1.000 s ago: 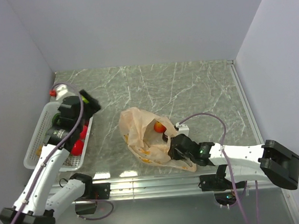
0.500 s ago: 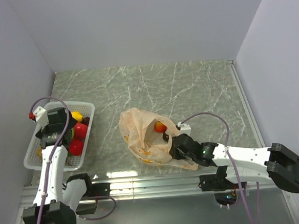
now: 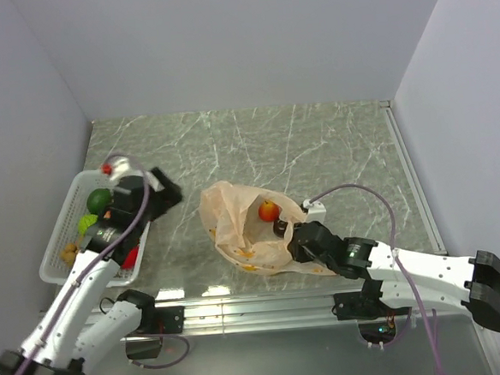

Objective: Untie the knot of the plastic bag and take out the fruit

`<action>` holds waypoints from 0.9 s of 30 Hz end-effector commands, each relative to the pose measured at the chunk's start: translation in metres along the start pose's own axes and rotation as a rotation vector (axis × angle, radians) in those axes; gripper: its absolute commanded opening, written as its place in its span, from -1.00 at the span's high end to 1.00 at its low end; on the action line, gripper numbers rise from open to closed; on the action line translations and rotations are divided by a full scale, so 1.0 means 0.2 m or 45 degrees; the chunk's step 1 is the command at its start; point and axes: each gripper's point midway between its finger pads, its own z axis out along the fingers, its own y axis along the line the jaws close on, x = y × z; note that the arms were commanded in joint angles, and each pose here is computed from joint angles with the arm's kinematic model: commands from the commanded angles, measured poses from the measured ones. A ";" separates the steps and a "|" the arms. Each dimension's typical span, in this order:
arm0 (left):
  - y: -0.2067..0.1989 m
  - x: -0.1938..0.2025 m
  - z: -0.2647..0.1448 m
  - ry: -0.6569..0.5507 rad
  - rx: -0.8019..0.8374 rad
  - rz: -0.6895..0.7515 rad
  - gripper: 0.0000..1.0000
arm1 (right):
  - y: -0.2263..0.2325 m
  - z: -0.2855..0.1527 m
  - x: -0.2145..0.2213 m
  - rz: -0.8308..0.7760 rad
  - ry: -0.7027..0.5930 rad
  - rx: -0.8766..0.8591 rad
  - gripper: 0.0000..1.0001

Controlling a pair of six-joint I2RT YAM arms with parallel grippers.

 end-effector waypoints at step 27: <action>-1.21 1.25 -0.15 0.468 0.547 0.507 -0.72 | -0.13 -0.02 0.03 0.278 -0.116 0.051 1.00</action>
